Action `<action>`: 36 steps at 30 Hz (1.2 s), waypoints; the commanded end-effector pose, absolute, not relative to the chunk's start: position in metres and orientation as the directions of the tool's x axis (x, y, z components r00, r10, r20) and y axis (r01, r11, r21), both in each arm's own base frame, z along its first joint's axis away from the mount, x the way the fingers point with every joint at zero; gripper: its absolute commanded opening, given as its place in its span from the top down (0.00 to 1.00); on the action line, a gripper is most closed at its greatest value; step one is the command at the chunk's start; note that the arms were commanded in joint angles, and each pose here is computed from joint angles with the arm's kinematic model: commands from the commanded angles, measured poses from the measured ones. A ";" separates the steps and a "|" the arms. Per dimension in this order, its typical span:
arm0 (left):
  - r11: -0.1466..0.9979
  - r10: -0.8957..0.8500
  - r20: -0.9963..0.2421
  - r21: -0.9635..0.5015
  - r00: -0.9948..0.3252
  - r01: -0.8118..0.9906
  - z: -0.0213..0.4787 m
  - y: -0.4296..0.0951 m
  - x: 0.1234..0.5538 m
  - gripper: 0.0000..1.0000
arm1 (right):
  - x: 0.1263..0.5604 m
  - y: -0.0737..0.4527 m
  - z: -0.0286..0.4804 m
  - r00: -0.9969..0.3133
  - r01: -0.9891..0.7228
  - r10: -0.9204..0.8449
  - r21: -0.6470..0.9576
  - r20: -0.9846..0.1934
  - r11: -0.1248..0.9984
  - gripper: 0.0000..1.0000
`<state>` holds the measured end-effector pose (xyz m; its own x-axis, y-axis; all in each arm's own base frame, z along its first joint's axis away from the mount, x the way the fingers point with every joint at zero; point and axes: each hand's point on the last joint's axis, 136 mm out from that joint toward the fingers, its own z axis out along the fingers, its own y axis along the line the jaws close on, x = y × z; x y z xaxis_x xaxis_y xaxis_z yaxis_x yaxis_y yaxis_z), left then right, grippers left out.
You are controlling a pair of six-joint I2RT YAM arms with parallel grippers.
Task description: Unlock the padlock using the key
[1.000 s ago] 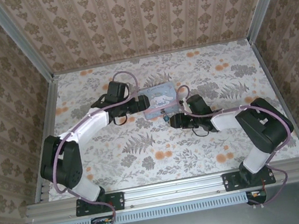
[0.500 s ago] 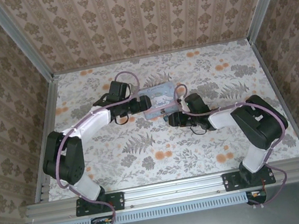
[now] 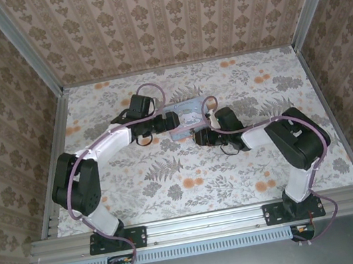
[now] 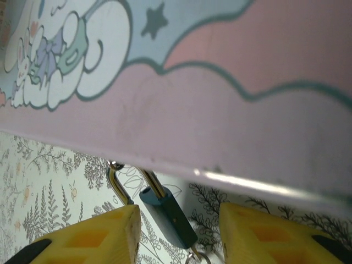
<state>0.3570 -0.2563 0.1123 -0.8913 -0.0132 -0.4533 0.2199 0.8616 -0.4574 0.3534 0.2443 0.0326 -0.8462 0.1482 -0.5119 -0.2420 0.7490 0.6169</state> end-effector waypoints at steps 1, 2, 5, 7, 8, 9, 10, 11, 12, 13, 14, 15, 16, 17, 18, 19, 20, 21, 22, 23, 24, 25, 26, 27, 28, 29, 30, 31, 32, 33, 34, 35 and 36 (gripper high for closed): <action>0.853 -0.006 -0.462 -0.466 -0.887 0.237 0.116 -0.261 0.362 0.00 | 0.348 0.246 0.012 -0.875 -0.218 0.131 0.621 -0.467 0.753 0.57; 0.853 -0.007 -0.461 -0.466 -0.887 0.235 0.116 -0.261 0.362 0.00 | 0.348 0.247 0.011 -0.876 -0.218 0.131 0.622 -0.465 0.752 0.58; 0.852 -0.007 -0.462 -0.467 -0.887 0.236 0.116 -0.261 0.363 0.00 | 0.346 0.249 0.008 -0.880 -0.216 0.128 0.625 -0.458 0.750 0.60; 0.851 -0.008 -0.462 -0.469 -0.887 0.236 0.117 -0.262 0.364 0.00 | 0.344 0.250 0.006 -0.883 -0.217 0.124 0.627 -0.453 0.748 0.62; 0.851 -0.008 -0.461 -0.469 -0.887 0.236 0.117 -0.262 0.364 0.00 | 0.344 0.251 0.005 -0.884 -0.219 0.120 0.626 -0.453 0.749 0.63; 0.851 -0.010 -0.462 -0.470 -0.887 0.235 0.117 -0.262 0.364 0.00 | 0.342 0.251 0.003 -0.886 -0.219 0.116 0.625 -0.449 0.749 0.64; 0.850 -0.011 -0.462 -0.471 -0.887 0.234 0.117 -0.262 0.364 0.00 | 0.342 0.251 0.002 -0.886 -0.218 0.116 0.624 -0.450 0.751 0.65; 0.849 -0.011 -0.463 -0.472 -0.886 0.236 0.118 -0.262 0.364 0.00 | 0.341 0.251 0.001 -0.886 -0.217 0.115 0.623 -0.448 0.751 0.67; 0.849 -0.011 -0.463 -0.472 -0.886 0.236 0.118 -0.262 0.364 0.00 | 0.340 0.251 0.000 -0.887 -0.216 0.115 0.622 -0.447 0.753 0.67; 0.849 -0.012 -0.463 -0.473 -0.886 0.236 0.118 -0.262 0.364 0.00 | 0.339 0.250 -0.001 -0.887 -0.214 0.116 0.621 -0.446 0.754 0.68; 0.849 -0.011 -0.462 -0.473 -0.887 0.236 0.118 -0.263 0.364 0.00 | 0.338 0.250 -0.002 -0.888 -0.213 0.116 0.621 -0.445 0.754 0.69; 0.848 -0.012 -0.462 -0.474 -0.887 0.236 0.118 -0.263 0.364 0.00 | 0.338 0.249 -0.003 -0.888 -0.212 0.116 0.621 -0.444 0.755 0.70; 0.848 -0.012 -0.463 -0.474 -0.887 0.236 0.118 -0.263 0.364 0.00 | 0.338 0.249 -0.003 -0.888 -0.211 0.117 0.620 -0.445 0.756 0.72; 0.849 -0.013 -0.462 -0.474 -0.887 0.234 0.118 -0.263 0.365 0.00 | 0.337 0.248 -0.003 -0.888 -0.207 0.119 0.617 -0.444 0.759 0.74; 0.848 -0.011 -0.463 -0.474 -0.886 0.236 0.119 -0.263 0.364 0.00 | 0.336 0.247 -0.004 -0.889 -0.205 0.119 0.616 -0.443 0.761 0.76; 0.848 -0.011 -0.462 -0.474 -0.887 0.236 0.119 -0.263 0.364 0.00 | 0.336 0.246 -0.004 -0.888 -0.207 0.118 0.614 -0.445 0.762 0.76; 0.848 -0.012 -0.464 -0.474 -0.886 0.237 0.120 -0.263 0.364 0.00 | 0.335 0.246 -0.003 -0.888 -0.205 0.117 0.611 -0.445 0.764 0.78; 0.848 -0.011 -0.465 -0.473 -0.885 0.238 0.120 -0.263 0.364 0.00 | 0.334 0.244 -0.004 -0.889 -0.202 0.117 0.608 -0.443 0.768 0.80; 0.847 -0.009 -0.466 -0.473 -0.884 0.241 0.121 -0.263 0.364 0.00 | 0.334 0.244 -0.003 -0.889 -0.201 0.115 0.603 -0.444 0.772 0.80; 0.848 -0.007 -0.467 -0.472 -0.884 0.242 0.121 -0.263 0.364 0.00 | 0.333 0.243 -0.002 -0.888 -0.201 0.113 0.599 -0.445 0.775 0.80; 0.848 -0.008 -0.467 -0.472 -0.884 0.242 0.122 -0.262 0.363 0.00 | 0.332 0.241 -0.003 -0.890 -0.200 0.111 0.596 -0.443 0.778 0.79; 0.849 -0.007 -0.468 -0.470 -0.884 0.243 0.122 -0.262 0.363 0.00 | 0.331 0.240 -0.002 -0.890 -0.199 0.110 0.593 -0.443 0.781 0.75; 0.848 -0.005 -0.470 -0.469 -0.883 0.245 0.122 -0.262 0.363 0.00 | 0.330 0.239 -0.001 -0.889 -0.198 0.110 0.589 -0.445 0.784 0.64; 0.848 -0.005 -0.469 -0.470 -0.883 0.245 0.123 -0.262 0.363 0.00 | 0.330 0.238 -0.001 -0.888 -0.195 0.111 0.585 -0.446 0.787 0.58; 0.848 -0.005 -0.469 -0.470 -0.883 0.245 0.122 -0.262 0.362 0.00 | 0.328 0.237 -0.002 -0.888 -0.195 0.110 0.583 -0.446 0.788 0.57; 0.847 -0.004 -0.468 -0.471 -0.884 0.245 0.122 -0.262 0.362 0.00 | 0.328 0.236 -0.001 -0.888 -0.194 0.111 0.582 -0.447 0.790 0.57; 0.847 -0.004 -0.469 -0.471 -0.883 0.247 0.123 -0.262 0.362 0.00 | 0.328 0.236 -0.001 -0.889 -0.192 0.111 0.582 -0.445 0.790 0.57; 0.847 -0.005 -0.468 -0.472 -0.884 0.245 0.122 -0.262 0.362 0.00 | 0.327 0.236 -0.002 -0.889 -0.193 0.110 0.581 -0.445 0.791 0.57; 0.846 -0.006 -0.468 -0.474 -0.884 0.245 0.123 -0.262 0.362 0.00 | 0.326 0.235 -0.002 -0.890 -0.191 0.110 0.581 -0.443 0.791 0.58; 0.846 -0.007 -0.468 -0.474 -0.884 0.245 0.123 -0.262 0.362 0.00 | 0.326 0.235 -0.003 -0.890 -0.189 0.112 0.582 -0.441 0.791 0.58; 0.845 -0.007 -0.469 -0.476 -0.883 0.246 0.124 -0.262 0.362 0.00 | 0.326 0.235 -0.002 -0.890 -0.190 0.113 0.583 -0.443 0.790 0.58; 0.844 -0.008 -0.469 -0.476 -0.883 0.245 0.124 -0.262 0.362 0.00 | 0.325 0.235 -0.004 -0.891 -0.189 0.112 0.582 -0.440 0.791 0.59; 0.844 -0.008 -0.469 -0.477 -0.883 0.245 0.125 -0.262 0.361 0.00 | 0.325 0.235 -0.005 -0.892 -0.185 0.113 0.581 -0.439 0.792 0.59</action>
